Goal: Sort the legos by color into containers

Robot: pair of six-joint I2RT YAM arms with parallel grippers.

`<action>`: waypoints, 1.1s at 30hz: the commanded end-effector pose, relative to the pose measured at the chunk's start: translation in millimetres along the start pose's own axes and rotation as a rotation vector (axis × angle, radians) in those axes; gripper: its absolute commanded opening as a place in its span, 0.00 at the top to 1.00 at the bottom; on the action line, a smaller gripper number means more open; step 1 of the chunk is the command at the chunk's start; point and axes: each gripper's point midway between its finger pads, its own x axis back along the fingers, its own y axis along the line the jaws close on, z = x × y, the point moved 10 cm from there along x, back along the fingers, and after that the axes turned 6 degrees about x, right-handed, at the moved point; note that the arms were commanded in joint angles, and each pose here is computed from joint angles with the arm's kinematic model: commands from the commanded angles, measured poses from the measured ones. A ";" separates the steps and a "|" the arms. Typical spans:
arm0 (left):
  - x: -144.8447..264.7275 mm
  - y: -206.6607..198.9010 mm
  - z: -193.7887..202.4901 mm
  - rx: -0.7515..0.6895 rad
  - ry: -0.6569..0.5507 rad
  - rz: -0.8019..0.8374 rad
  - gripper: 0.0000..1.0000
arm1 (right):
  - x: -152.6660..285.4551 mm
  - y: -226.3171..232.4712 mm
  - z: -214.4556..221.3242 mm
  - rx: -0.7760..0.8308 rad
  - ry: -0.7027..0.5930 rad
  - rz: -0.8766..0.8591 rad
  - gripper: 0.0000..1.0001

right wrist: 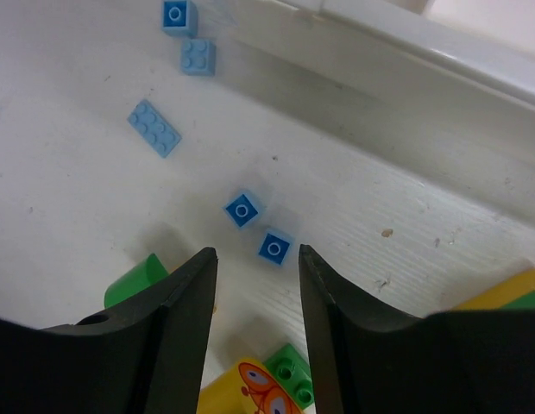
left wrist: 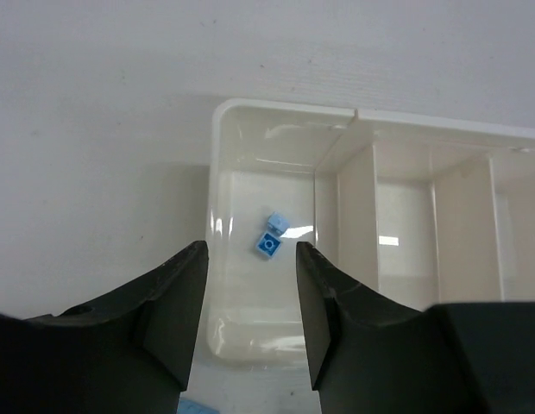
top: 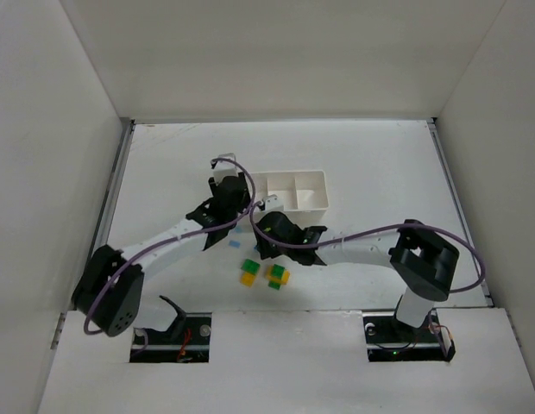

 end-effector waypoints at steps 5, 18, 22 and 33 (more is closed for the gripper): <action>40.8 27.6 7.0 0.124 -0.034 0.041 0.58 | -4.6 7.5 1.8 -0.006 0.054 0.090 0.54; 67.3 45.1 40.3 0.192 0.049 0.132 0.60 | -21.7 11.1 13.5 -0.048 0.063 0.140 0.60; 70.1 52.4 58.1 0.174 0.082 0.127 0.61 | -25.7 13.6 15.2 -0.039 0.050 0.151 0.60; 68.0 62.1 74.8 0.143 0.114 0.094 0.61 | -11.0 13.5 3.2 -0.035 -0.050 0.164 0.78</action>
